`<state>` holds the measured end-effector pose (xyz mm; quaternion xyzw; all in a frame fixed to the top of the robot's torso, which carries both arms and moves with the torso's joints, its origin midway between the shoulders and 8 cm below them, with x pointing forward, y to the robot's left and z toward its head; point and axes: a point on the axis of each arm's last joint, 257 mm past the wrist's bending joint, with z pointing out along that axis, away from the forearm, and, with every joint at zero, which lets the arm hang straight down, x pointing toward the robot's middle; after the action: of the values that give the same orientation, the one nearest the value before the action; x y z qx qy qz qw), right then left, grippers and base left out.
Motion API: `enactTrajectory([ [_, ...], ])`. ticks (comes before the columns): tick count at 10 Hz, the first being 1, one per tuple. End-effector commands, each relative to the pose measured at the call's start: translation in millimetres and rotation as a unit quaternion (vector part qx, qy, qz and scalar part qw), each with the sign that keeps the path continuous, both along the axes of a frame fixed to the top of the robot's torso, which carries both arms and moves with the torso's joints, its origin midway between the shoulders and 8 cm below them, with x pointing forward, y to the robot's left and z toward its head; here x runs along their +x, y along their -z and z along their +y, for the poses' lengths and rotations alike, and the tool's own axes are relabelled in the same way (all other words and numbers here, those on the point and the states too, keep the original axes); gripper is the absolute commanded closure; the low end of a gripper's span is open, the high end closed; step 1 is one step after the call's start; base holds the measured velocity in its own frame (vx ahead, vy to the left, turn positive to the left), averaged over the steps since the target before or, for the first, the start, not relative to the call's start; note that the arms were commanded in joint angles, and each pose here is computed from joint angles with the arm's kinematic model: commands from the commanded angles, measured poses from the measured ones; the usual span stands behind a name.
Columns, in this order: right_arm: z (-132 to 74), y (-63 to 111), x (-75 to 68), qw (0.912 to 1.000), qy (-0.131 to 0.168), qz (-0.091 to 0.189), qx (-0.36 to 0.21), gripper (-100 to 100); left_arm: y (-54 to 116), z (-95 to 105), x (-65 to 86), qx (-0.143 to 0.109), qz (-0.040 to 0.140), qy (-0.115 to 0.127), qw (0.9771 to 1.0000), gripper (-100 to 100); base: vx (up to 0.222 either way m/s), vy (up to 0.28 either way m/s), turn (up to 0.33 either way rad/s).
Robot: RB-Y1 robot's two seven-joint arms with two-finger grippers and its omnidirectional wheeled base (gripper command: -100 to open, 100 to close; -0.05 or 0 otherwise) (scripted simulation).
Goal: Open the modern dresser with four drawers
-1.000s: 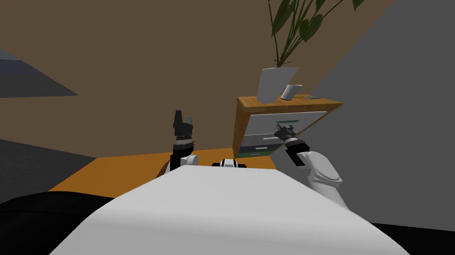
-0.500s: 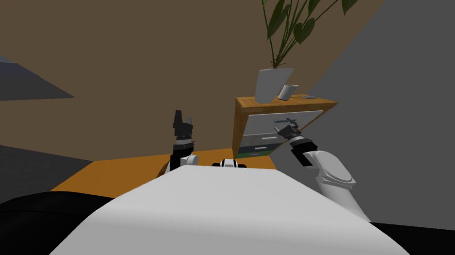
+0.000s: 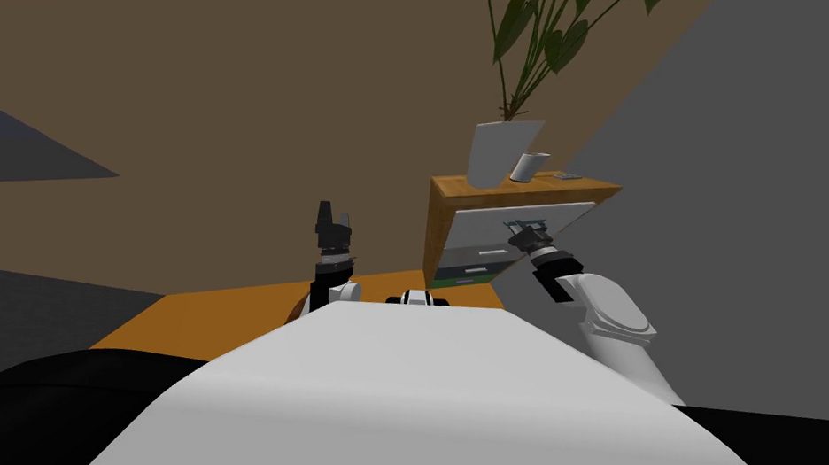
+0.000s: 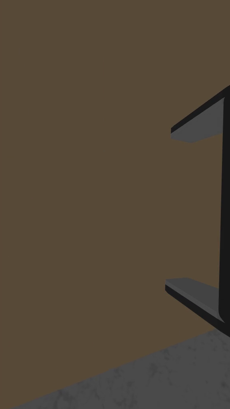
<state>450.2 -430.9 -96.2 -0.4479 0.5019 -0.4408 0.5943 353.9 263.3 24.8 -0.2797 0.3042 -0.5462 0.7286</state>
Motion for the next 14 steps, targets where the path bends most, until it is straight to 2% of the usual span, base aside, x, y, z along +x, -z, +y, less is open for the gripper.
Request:
enactTrajectory([
  [1,5,0.1,-2.7,1.0,-0.008,0.002,0.002,100,0.0,0.0,0.0,0.0,0.0,0.0,1.0,0,-0.193,-0.029,-0.041],
  [6,13,1.4,-6.9,0.9998,-0.019,0.005,0.002,100,0.0,0.0,0.0,0.0,0.0,0.0,1.0,0,-0.149,-0.029,-0.043],
  [7,5,-9.4,-7.5,0.9998,-0.02,0.004,0.002,-100,0.0,0.0,0.0,0.0,0.0,0.0,1.0,0,-0.089,0.005,-0.068],
  [14,-13,-49.0,-10.3,0.9995,-0.032,0.004,0.001,-100,0.1,0.0,0.0,0.0,0.0,0.0,1.0,0,0.035,0.053,-0.033],
])
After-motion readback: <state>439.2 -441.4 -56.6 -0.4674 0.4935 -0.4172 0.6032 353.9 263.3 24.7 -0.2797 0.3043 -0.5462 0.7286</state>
